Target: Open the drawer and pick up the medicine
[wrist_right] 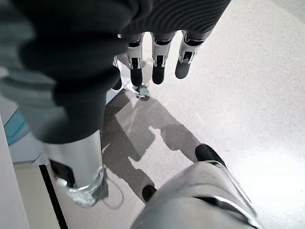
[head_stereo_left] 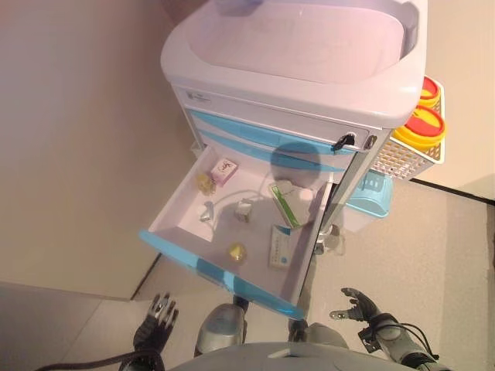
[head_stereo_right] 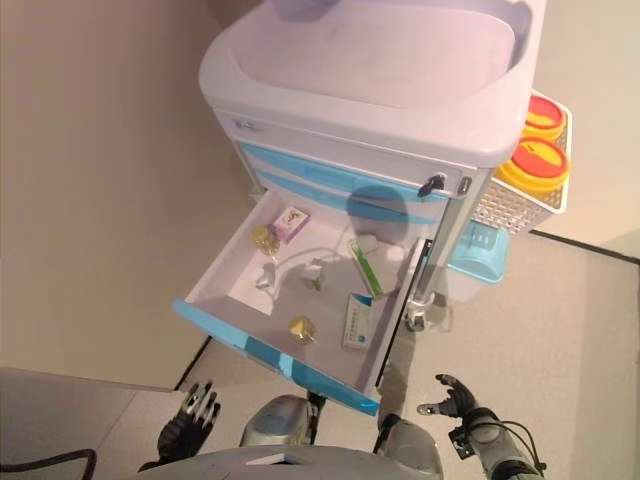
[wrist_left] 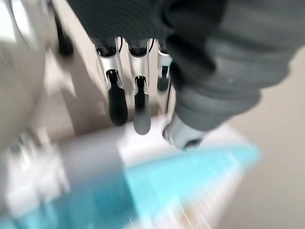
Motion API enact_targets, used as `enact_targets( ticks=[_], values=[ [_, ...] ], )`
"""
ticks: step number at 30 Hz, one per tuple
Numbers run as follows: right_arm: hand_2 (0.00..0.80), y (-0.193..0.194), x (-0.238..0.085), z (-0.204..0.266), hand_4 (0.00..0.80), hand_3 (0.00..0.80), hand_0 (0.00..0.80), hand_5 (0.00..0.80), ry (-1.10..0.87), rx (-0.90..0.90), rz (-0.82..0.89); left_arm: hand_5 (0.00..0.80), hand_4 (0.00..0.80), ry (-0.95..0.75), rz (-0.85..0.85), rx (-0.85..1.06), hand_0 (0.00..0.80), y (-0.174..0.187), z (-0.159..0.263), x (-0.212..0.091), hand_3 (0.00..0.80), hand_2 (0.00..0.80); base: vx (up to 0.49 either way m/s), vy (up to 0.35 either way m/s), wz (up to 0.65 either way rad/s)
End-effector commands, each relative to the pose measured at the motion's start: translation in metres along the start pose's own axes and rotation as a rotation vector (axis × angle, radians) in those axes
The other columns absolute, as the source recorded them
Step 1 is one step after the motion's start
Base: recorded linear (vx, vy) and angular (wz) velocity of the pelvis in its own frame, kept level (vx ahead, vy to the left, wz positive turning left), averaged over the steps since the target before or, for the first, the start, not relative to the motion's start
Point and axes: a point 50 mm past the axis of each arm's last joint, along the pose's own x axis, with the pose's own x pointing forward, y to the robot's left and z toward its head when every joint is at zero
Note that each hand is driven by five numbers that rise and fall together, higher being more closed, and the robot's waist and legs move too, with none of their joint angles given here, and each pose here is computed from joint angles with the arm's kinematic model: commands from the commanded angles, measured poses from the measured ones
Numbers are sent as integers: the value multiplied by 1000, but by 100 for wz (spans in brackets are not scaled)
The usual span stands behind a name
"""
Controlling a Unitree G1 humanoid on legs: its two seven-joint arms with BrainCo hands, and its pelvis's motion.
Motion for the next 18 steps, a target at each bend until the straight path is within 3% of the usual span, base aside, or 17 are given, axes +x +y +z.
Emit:
enact_targets(
  ticks=[1,4,8,11,14,18],
  values=[
    [0,-7,4,16,0,0,0,0,-73,5,-56,0,0,19,169,339,0,15,19,-1,0,0,0,67,2],
    [0,-8,4,12,0,0,0,0,-49,-8,-97,0,0,111,226,553,0,17,15,1,0,0,16,72,0],
    [0,-26,2,8,0,0,0,0,-6,-20,-299,0,0,216,242,827,0,15,14,5,0,0,28,48,-13],
    [0,-40,0,19,0,0,0,0,-62,35,-429,0,0,253,226,907,0,13,13,6,0,0,20,12,-12],
    [0,-62,-10,63,0,0,0,0,-280,23,-577,0,0,300,202,985,0,15,3,3,0,0,6,27,-12],
    [0,-68,-41,123,0,0,0,0,-642,-69,-641,0,0,357,185,1057,0,21,-10,-4,0,0,-1,36,-30]
  ],
)
